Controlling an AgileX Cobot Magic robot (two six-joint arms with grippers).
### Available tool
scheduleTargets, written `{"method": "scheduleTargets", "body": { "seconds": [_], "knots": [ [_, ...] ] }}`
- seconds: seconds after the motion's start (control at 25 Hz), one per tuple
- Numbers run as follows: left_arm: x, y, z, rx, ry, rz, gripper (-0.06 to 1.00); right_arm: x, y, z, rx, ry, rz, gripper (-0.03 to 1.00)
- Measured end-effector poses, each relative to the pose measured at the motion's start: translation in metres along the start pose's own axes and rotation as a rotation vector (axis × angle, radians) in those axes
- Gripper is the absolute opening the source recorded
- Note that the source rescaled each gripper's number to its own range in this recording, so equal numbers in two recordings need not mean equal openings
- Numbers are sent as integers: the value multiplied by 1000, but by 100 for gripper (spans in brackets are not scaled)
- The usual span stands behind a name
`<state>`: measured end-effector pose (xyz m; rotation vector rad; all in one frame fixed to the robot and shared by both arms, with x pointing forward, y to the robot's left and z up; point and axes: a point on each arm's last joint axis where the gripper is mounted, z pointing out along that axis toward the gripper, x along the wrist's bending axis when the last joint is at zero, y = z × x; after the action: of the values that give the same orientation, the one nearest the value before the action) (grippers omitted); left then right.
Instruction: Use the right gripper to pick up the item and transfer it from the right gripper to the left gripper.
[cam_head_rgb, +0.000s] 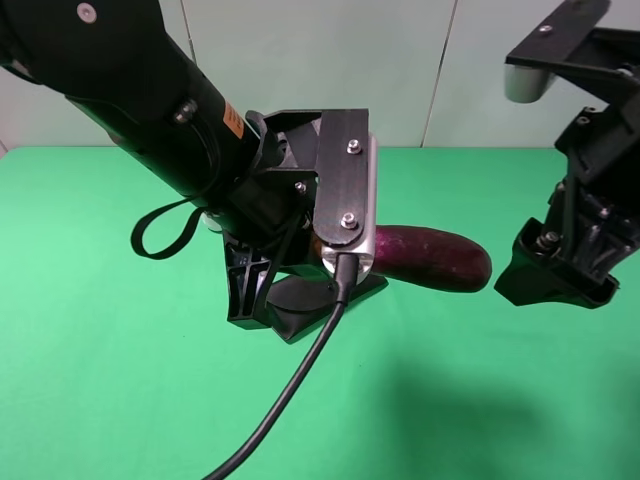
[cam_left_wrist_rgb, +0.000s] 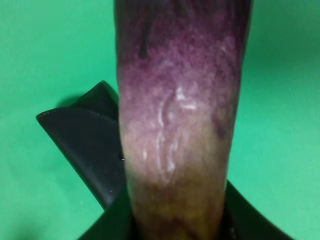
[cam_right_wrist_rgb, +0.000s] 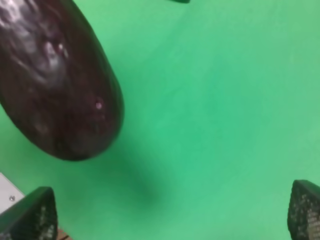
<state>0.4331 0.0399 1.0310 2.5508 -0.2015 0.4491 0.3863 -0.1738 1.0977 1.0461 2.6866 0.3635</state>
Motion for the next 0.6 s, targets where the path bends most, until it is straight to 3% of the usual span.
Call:
{"method": "scheduleTargets", "body": {
  "seconds": [0.32, 0.6],
  "knots": [
    [0, 0, 0, 0, 0, 3, 0, 3, -35, -1, -7, 0, 121, 100],
    [0, 0, 0, 2, 0, 5, 0, 4, -69, -18, -116, -5, 215, 100]
  ]
}}
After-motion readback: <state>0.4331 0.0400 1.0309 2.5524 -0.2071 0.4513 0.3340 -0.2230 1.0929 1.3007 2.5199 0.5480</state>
